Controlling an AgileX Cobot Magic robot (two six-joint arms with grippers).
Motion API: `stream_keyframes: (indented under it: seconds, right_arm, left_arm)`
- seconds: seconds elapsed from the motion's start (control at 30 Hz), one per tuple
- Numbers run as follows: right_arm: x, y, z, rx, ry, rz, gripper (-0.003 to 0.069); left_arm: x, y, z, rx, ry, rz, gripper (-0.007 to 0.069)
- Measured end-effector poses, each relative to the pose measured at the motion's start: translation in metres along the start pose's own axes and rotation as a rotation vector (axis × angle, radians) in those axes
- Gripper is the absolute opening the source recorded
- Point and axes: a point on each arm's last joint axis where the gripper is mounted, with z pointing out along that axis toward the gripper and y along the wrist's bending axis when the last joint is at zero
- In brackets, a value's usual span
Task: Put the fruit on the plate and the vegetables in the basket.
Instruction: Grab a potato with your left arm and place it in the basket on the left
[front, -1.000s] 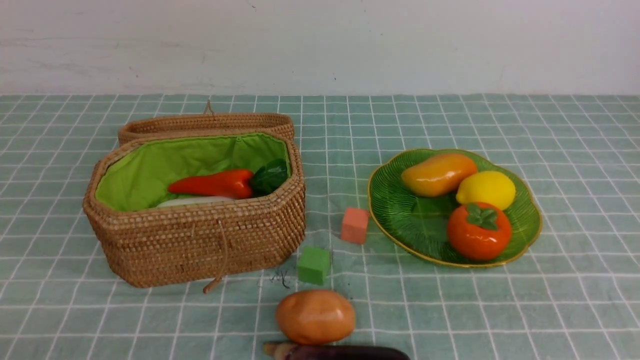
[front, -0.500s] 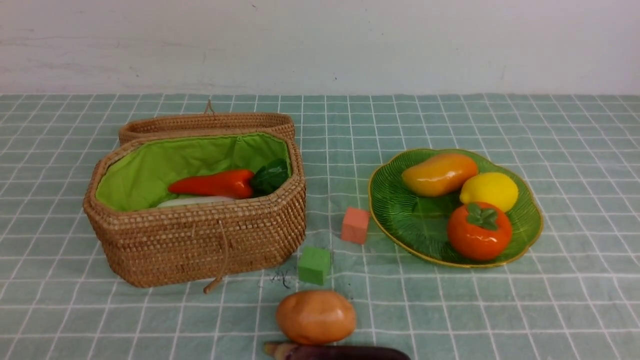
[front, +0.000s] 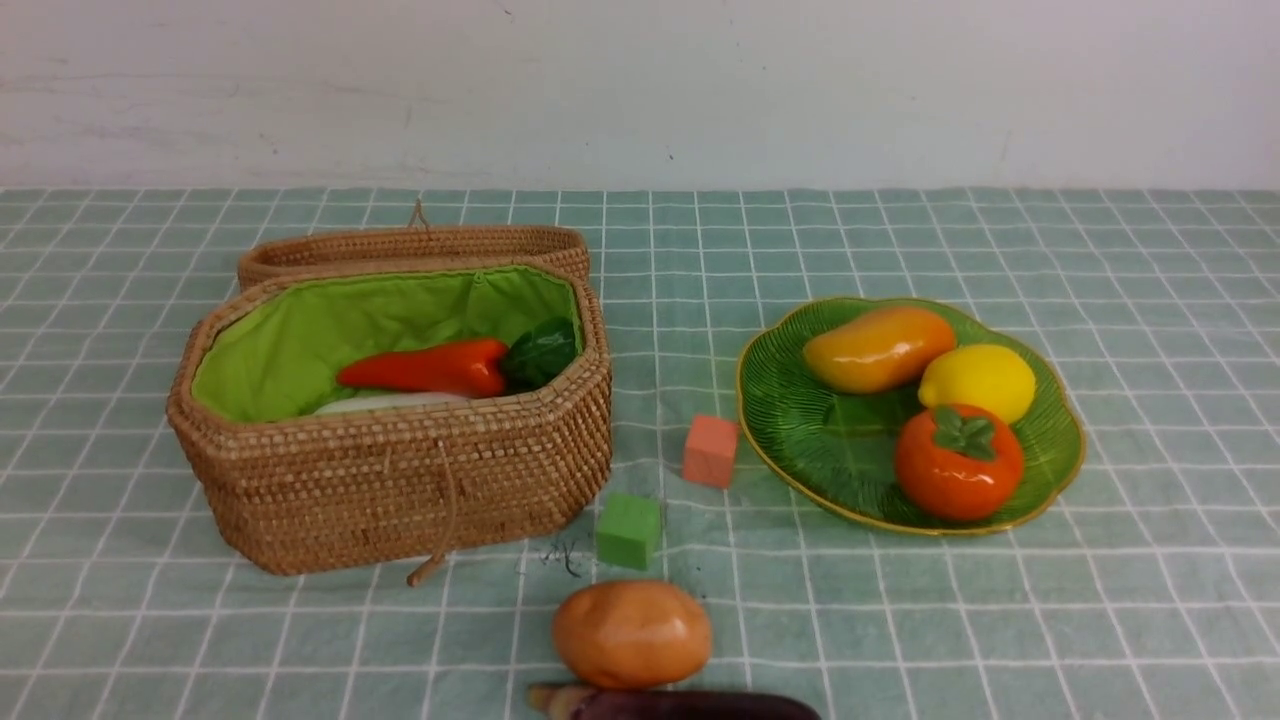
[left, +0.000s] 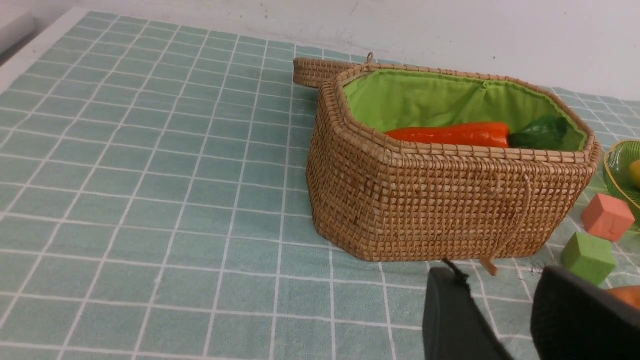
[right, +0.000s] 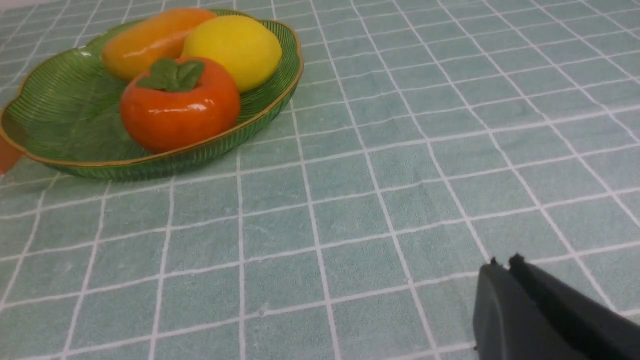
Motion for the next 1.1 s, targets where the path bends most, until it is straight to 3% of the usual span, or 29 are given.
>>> stream_keyframes:
  seconds: [1.1]
  right_arm:
    - [0.0001,0.0000,0.0001,0.000,-0.001,0.001,0.0036]
  left_arm:
    - [-0.0011,0.0007,0.0000,-0.008,-0.012,0.013,0.0238]
